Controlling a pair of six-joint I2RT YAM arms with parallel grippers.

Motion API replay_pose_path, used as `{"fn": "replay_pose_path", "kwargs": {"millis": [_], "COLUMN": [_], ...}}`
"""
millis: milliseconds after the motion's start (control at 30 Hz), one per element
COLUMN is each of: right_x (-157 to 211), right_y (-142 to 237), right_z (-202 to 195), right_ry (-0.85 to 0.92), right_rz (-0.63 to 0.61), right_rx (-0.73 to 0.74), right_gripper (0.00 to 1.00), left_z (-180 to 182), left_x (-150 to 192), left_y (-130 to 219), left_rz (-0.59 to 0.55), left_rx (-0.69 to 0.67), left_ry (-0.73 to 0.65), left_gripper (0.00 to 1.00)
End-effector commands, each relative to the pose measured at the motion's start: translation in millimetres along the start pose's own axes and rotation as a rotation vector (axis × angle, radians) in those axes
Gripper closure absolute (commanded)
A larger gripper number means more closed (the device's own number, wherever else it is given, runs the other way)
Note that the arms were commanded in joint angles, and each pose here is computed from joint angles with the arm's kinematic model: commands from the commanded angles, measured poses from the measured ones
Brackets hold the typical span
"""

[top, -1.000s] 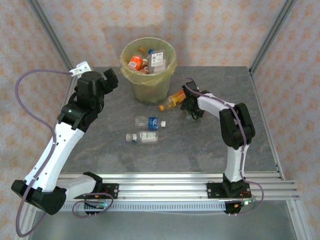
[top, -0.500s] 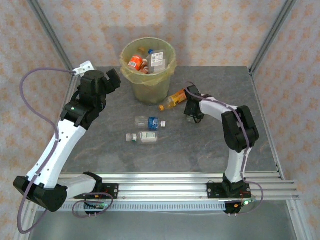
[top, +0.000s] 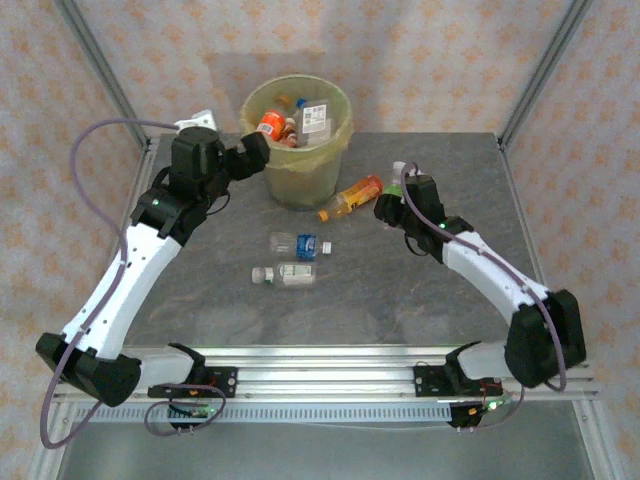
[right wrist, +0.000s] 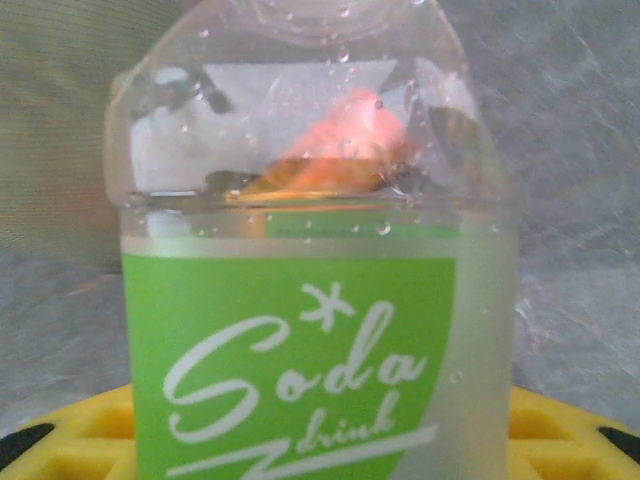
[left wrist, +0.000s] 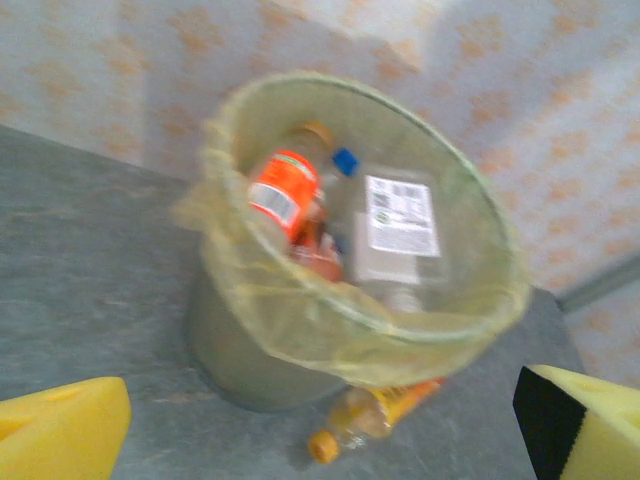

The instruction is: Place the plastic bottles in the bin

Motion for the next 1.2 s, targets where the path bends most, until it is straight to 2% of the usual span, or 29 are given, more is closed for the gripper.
{"fn": "replay_pose_path", "kwargs": {"millis": [0,200,467,600,800,967,1167], "right_x": [-20.1,-24.8,-30.3,-32.7,-31.9,-31.7,-33.1], "right_y": [25.0,59.0,81.1,86.3,90.0,90.6,92.8], "right_z": [34.5,68.9,92.0,98.4,104.8,106.2,108.3], "right_ry": [0.08,0.173,0.204,0.215,0.231,0.239,0.246], "right_rz": [-0.13,-0.239,-0.296,-0.305,-0.307,-0.304,-0.304], "right_rx": [-0.17,-0.33,-0.466,-0.491,-0.514,-0.515,-0.521], "right_gripper": [0.65,0.65,0.64,0.64,0.64,0.64,0.64], "left_z": [-53.0,-116.7,-165.0,-176.1,-184.1,-188.9,-190.6], "left_x": [7.8,39.5,72.2,85.9,96.0,104.2,107.9], "left_y": [-1.2,-13.4,-23.2,-30.8,-48.3,-57.6,-64.5], "left_rz": [0.074,0.229,0.383,0.442,0.482,0.515,0.527], "left_rx": [0.185,0.394,0.509,0.517,0.509,0.508,0.5], "left_ry": [-0.045,-0.102,-0.185,-0.212,-0.205,-0.202,-0.19], "left_gripper": [0.0,0.0,0.0,0.08,0.26,0.29,0.42]}}
Point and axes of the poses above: each hand's point on the last joint's axis, 136 mm out from that joint toward the fingers, its own y axis back along the fingers, its own z axis along the line the jaws close on, x = y × z, the point moved 2 cm from there along y, back along the fingers, and after that the axes turned 5 degrees about y, right-handed, at the moved point
